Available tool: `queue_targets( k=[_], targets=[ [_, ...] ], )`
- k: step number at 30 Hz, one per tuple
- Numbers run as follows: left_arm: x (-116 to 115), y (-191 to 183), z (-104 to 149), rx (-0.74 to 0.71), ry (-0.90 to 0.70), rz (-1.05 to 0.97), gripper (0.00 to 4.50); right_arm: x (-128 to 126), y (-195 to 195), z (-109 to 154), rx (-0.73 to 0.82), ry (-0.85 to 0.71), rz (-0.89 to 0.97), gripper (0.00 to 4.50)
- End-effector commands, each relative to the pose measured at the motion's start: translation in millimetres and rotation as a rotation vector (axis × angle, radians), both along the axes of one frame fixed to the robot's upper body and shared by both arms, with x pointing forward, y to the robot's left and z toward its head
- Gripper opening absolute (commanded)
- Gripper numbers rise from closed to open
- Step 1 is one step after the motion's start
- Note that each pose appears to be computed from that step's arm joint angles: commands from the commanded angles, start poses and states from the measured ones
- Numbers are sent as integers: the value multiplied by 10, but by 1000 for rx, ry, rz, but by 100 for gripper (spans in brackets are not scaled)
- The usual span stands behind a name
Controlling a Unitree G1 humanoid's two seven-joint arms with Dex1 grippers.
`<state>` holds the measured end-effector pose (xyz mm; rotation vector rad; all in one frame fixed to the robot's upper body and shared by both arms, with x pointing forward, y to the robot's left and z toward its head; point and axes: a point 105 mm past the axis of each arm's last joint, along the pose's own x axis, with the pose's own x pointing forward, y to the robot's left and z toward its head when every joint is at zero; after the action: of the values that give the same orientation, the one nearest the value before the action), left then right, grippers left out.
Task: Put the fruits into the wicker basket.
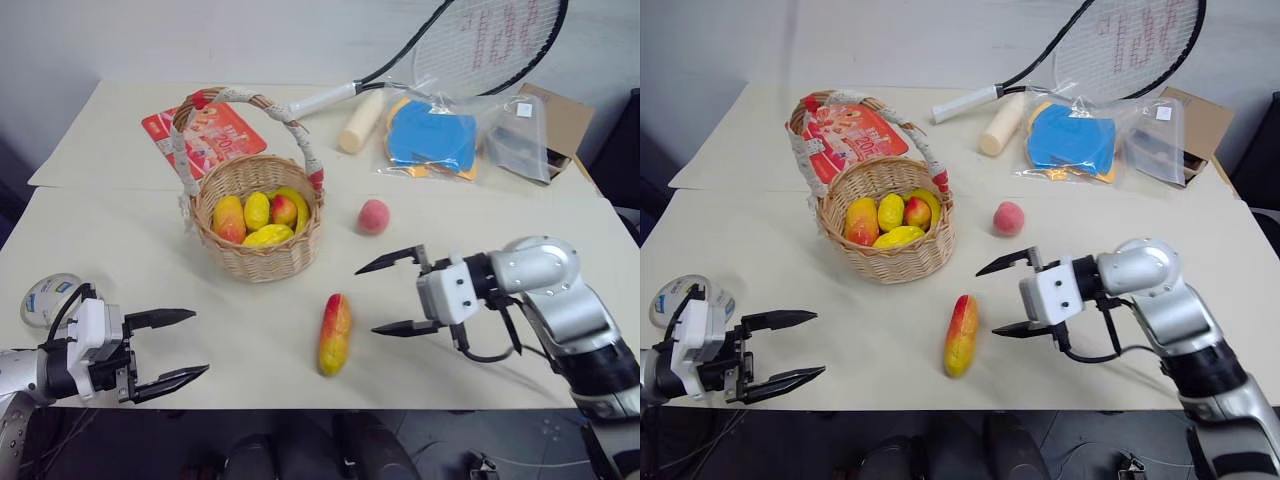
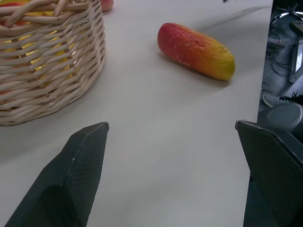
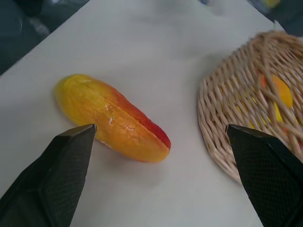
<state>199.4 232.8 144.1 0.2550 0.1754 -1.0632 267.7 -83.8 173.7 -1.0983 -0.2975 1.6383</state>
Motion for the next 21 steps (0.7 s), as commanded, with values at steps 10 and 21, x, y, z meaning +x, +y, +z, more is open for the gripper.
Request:
queue_targets(
  k=[10, 21],
  targets=[
    [75, -58, 70, -17, -40, -3, 449, 227, 458, -244, -236, -121, 225, 450],
    [-18, -102, 75, -21, -24, -61, 450, 245, 575, -447, -380, -60, 317, 410]
  ],
)
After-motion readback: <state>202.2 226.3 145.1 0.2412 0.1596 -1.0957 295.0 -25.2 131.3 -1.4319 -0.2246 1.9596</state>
